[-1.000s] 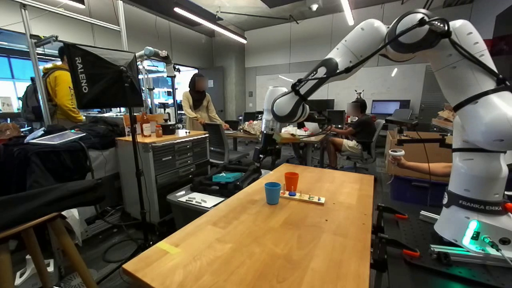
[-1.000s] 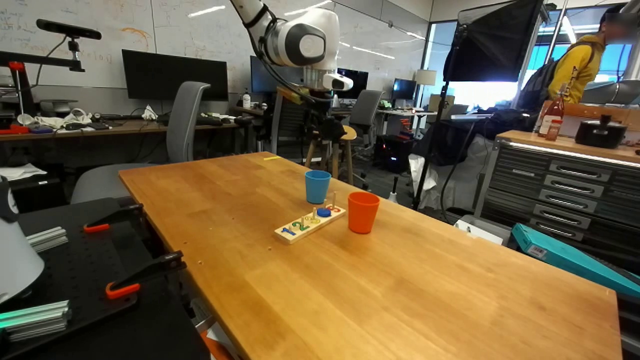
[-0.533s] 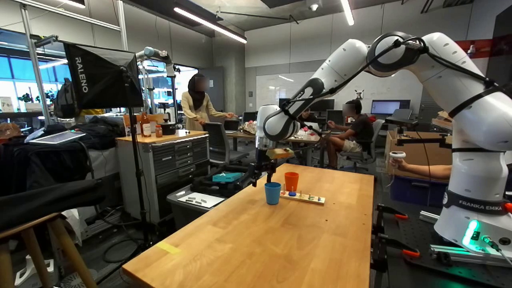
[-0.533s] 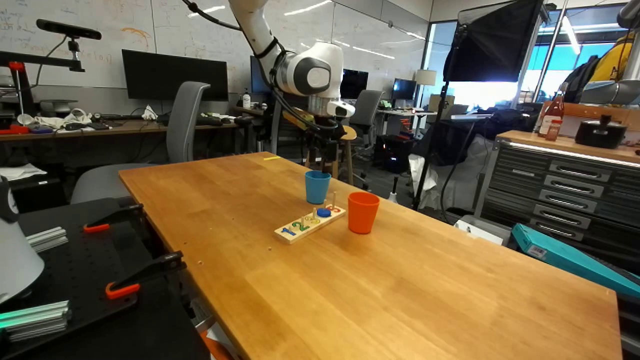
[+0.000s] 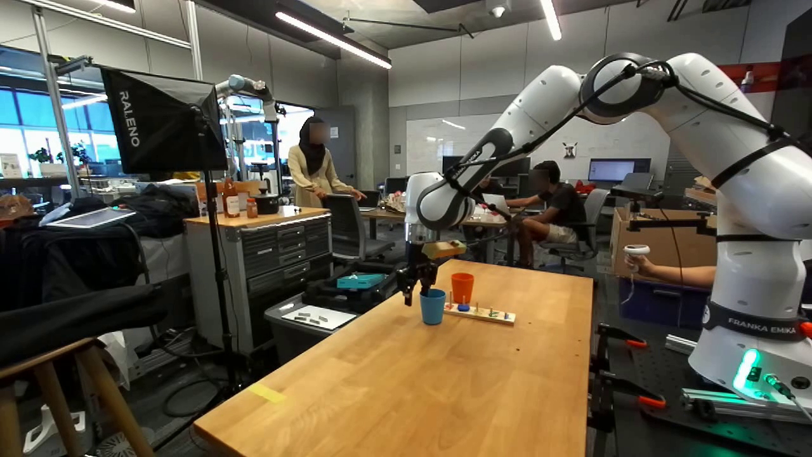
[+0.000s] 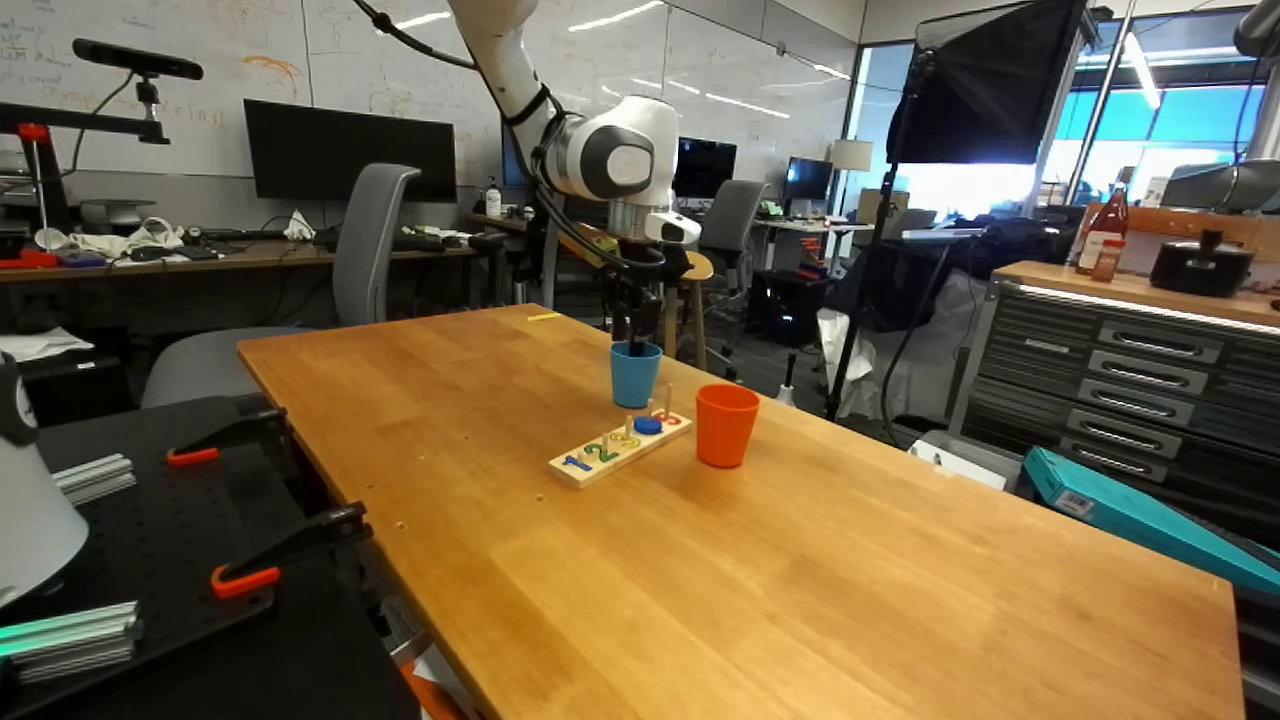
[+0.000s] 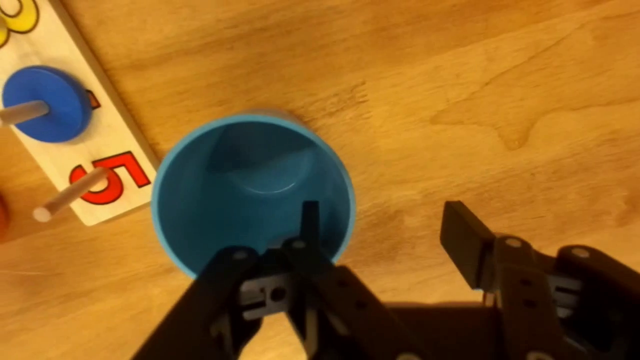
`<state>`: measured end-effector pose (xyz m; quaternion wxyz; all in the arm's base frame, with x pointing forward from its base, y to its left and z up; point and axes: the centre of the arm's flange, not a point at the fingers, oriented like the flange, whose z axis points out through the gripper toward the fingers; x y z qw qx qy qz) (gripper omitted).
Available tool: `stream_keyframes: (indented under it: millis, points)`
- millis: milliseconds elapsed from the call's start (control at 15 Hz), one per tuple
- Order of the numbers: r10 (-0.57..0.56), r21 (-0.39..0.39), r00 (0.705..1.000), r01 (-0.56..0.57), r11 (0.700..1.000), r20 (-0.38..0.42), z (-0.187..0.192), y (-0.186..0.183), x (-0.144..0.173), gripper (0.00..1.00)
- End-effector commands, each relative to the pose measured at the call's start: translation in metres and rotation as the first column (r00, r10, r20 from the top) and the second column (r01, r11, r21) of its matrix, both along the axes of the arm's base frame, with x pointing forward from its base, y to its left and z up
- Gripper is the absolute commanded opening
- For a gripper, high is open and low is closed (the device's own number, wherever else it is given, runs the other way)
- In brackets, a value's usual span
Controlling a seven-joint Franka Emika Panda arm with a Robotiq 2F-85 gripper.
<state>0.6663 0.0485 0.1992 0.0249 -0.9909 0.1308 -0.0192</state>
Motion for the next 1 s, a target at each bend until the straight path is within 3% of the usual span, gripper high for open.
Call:
stream_keyframes:
  millis: [0, 200, 333, 600, 933]
  points:
    - [-0.043, -0.005, 0.999, 0.043, 0.999, -0.011, 0.000, -0.008, 0.002, 0.33]
    - [-0.067, -0.006, 0.998, 0.067, 0.998, -0.020, 0.000, -0.019, 0.001, 0.11]
    - [-0.097, 0.016, 0.994, 0.098, 0.995, -0.042, 0.004, -0.030, -0.001, 0.02]
    - [-0.151, 0.033, 0.988, 0.152, 0.988, -0.041, 0.029, -0.049, 0.010, 0.02]
    - [-0.160, 0.023, 0.983, 0.158, 0.987, 0.088, 0.120, -0.061, 0.037, 0.04]
